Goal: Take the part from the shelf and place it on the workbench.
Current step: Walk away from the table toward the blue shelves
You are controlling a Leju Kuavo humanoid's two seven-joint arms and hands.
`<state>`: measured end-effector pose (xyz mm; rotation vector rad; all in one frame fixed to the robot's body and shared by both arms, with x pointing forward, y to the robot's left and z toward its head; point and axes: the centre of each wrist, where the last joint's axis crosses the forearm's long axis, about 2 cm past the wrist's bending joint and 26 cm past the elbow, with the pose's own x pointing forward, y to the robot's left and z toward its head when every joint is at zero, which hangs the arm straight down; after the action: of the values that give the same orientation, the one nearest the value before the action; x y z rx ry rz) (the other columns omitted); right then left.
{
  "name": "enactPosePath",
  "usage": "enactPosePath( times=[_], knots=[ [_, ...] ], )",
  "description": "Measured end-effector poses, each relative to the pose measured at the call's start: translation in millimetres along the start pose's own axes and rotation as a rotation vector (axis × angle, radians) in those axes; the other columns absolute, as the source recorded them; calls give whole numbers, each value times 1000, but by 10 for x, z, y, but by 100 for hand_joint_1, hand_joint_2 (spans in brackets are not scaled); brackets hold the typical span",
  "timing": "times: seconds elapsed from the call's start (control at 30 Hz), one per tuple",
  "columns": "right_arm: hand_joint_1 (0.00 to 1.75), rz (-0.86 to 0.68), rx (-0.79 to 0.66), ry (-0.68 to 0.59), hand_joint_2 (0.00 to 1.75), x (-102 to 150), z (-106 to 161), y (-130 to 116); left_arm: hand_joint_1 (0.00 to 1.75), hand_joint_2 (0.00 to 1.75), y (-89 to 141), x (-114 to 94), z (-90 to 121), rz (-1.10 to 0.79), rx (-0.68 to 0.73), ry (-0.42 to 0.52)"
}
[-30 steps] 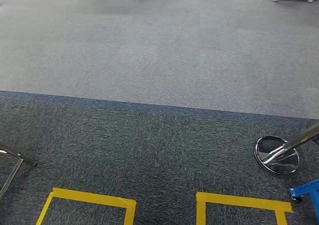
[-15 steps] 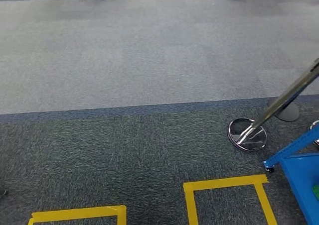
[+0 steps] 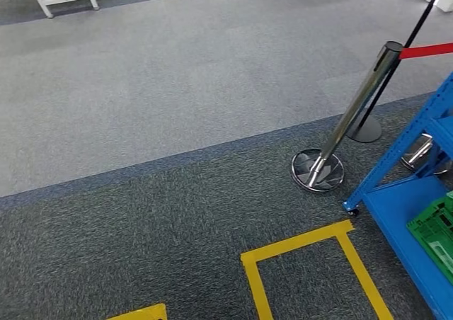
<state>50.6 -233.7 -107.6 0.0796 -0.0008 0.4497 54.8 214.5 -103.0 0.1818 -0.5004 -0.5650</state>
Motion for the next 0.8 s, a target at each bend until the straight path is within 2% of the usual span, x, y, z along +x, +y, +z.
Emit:
enactPosePath(
  times=[0.8],
  knots=[
    [0,30,-7,4,0,-9,1,-45,0,0,-7,39,-8,32,-15,-31]
  ],
)
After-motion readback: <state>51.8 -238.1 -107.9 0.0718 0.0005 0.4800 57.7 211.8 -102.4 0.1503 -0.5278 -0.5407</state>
